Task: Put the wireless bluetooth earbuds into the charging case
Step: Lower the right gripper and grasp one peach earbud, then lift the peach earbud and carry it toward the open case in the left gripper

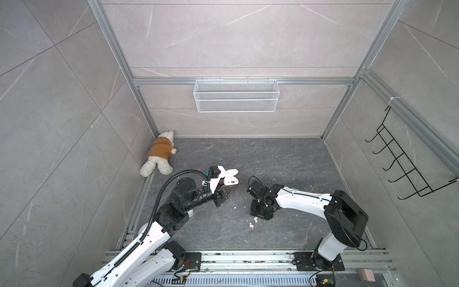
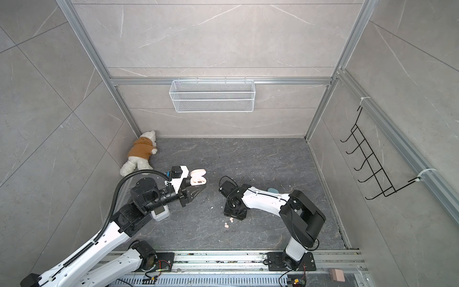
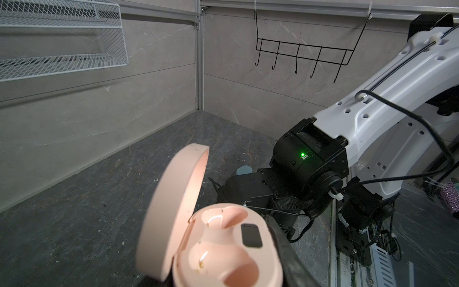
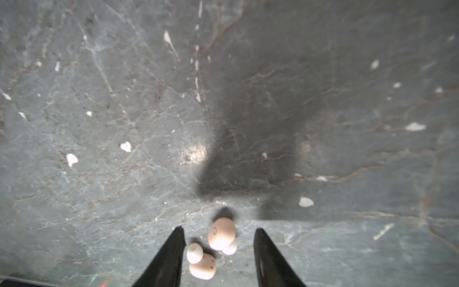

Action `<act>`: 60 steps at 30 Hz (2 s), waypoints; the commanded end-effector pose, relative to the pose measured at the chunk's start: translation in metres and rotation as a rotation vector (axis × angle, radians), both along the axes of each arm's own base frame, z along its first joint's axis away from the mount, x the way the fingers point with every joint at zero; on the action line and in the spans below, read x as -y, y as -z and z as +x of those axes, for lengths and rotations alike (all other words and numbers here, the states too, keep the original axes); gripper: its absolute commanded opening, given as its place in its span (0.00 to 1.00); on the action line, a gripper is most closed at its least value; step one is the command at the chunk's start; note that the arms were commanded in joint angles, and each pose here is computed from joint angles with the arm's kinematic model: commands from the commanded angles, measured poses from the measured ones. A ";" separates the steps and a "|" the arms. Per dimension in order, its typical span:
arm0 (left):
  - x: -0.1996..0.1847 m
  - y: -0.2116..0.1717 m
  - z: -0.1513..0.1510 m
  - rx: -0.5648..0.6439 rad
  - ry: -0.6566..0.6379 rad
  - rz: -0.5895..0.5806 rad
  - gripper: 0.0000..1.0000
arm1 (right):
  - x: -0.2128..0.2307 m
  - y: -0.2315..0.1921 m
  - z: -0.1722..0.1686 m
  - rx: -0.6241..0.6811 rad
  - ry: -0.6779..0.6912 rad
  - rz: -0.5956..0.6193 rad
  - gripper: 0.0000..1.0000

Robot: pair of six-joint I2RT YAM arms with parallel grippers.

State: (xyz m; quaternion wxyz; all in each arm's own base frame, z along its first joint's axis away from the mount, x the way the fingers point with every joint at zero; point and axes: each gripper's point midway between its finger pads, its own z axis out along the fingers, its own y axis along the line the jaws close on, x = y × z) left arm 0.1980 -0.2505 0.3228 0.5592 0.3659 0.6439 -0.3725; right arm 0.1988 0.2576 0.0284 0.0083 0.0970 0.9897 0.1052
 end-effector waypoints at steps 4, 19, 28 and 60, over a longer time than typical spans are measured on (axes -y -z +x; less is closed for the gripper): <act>-0.003 -0.008 0.000 0.029 -0.009 -0.018 0.01 | 0.002 0.008 -0.003 -0.013 0.015 -0.037 0.43; -0.010 -0.009 -0.005 0.032 -0.025 -0.019 0.01 | 0.002 0.019 -0.011 -0.035 0.006 -0.051 0.29; -0.010 -0.009 -0.006 0.034 -0.025 -0.025 0.01 | 0.006 0.021 -0.012 -0.032 0.006 -0.066 0.20; 0.037 -0.050 0.016 0.078 0.131 -0.177 0.01 | 0.057 -0.205 0.032 0.473 -0.118 0.146 0.14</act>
